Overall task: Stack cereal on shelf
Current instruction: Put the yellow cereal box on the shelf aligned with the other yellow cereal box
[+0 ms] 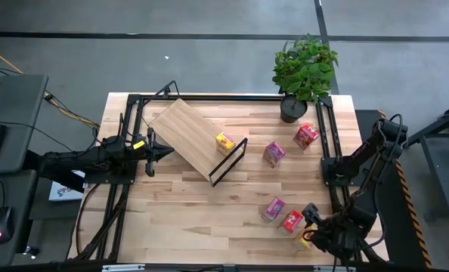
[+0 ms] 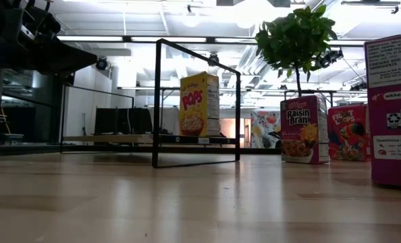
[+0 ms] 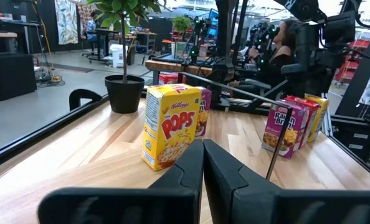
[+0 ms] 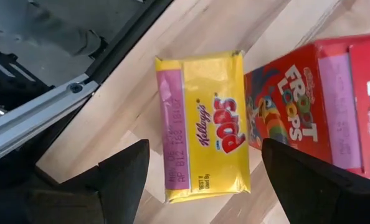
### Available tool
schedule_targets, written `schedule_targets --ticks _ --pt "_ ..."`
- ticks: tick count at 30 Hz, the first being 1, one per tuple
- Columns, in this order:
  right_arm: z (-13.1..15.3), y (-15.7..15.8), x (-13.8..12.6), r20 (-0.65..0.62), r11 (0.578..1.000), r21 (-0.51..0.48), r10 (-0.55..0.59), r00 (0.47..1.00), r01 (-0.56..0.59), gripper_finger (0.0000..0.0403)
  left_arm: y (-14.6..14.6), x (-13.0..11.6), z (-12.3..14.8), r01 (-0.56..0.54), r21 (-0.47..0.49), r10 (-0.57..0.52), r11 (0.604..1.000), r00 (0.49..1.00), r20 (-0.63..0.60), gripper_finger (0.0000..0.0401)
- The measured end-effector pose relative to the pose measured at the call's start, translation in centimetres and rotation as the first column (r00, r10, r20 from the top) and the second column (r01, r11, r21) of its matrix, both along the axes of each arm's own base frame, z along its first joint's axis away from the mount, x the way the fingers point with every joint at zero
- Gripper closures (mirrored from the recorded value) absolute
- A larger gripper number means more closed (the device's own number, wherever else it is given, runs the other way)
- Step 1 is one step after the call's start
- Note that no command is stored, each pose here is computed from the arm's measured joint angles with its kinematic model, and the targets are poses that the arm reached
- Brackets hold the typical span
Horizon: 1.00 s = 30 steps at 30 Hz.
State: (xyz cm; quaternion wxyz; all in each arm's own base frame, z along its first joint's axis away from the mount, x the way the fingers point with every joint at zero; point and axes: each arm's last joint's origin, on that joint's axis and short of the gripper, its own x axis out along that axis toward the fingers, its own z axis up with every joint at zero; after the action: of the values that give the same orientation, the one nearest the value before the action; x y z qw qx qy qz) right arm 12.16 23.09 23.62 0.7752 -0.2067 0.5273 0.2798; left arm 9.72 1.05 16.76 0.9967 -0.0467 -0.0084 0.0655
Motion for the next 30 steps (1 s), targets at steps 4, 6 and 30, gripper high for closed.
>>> schedule_targets --ticks 4,6,30 --pt "0.0 0.0 0.0 -0.003 1.000 0.009 -0.030 1.000 0.030 0.0101 0.0 0.0 0.0 0.000 0.000 0.000 1.000 1.000 0.001 0.0398" --pt "0.0 0.0 0.0 -0.016 0.999 0.019 -0.042 0.999 0.042 0.0101 0.0 0.0 0.0 0.000 0.000 0.000 1.000 1.000 0.000 0.0398" --pt "-2.7 1.9 0.9 -0.047 0.999 -0.011 -0.046 0.998 0.046 0.0121 0.0 0.0 0.0 0.000 0.000 0.000 1.000 1.000 0.001 0.0398"
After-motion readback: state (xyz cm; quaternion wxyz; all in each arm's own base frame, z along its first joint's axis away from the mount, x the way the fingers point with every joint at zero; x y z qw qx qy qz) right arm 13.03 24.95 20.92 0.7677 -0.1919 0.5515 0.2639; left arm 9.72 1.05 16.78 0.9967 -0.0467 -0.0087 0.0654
